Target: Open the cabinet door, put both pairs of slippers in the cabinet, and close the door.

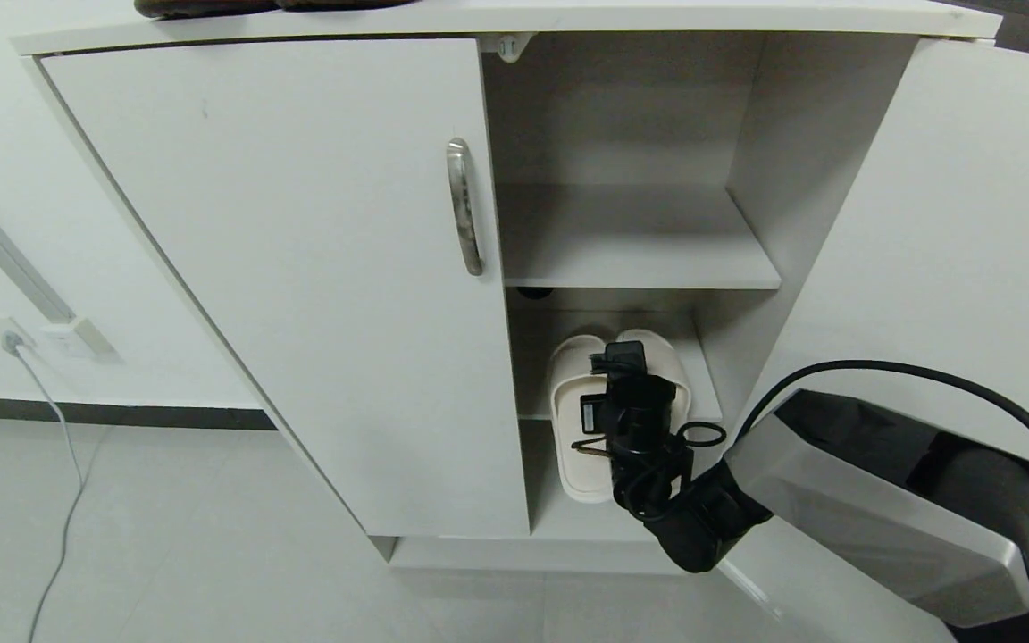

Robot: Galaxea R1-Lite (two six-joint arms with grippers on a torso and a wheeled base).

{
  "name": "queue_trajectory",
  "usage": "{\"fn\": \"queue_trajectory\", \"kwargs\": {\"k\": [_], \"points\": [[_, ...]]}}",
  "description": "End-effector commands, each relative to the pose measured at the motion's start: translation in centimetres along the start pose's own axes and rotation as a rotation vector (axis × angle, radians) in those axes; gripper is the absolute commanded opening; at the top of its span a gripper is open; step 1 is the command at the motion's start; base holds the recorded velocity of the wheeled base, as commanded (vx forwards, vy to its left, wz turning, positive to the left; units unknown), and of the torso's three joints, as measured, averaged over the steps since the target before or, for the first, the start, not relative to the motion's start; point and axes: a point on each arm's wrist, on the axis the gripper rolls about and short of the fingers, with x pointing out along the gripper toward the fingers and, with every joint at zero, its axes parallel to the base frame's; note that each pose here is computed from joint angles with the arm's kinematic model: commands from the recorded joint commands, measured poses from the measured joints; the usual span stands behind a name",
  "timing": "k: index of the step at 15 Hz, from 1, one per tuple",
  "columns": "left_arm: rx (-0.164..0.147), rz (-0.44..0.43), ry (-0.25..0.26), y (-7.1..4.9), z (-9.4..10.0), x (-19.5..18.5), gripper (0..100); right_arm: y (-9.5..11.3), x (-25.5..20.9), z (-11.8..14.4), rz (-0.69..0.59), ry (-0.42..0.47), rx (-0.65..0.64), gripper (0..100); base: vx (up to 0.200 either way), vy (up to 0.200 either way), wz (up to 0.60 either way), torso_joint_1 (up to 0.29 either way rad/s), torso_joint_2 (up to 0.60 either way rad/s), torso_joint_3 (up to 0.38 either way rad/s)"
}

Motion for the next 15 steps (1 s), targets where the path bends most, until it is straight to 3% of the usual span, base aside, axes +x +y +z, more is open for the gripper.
{"fn": "queue_trajectory", "kwargs": {"k": [1,7,15], "points": [[0.0,-0.001,0.002,0.0,0.0,0.0,0,-0.2,0.6,0.3,-0.002,0.0,0.002,0,0.0,0.0,0.0,0.0,0.0,0.0],[0.0,-0.001,0.0,0.0,0.0,0.0,0,0.0,3.1,1.7,0.017,0.081,0.047,0,0.0,0.0,0.0,0.0,0.0,0.0],[0.0,-0.001,0.0,0.0,0.0,0.0,0,-0.1,6.7,2.5,-0.022,0.052,0.061,0,0.0,0.0,0.0,0.0,0.0,0.0]]}}
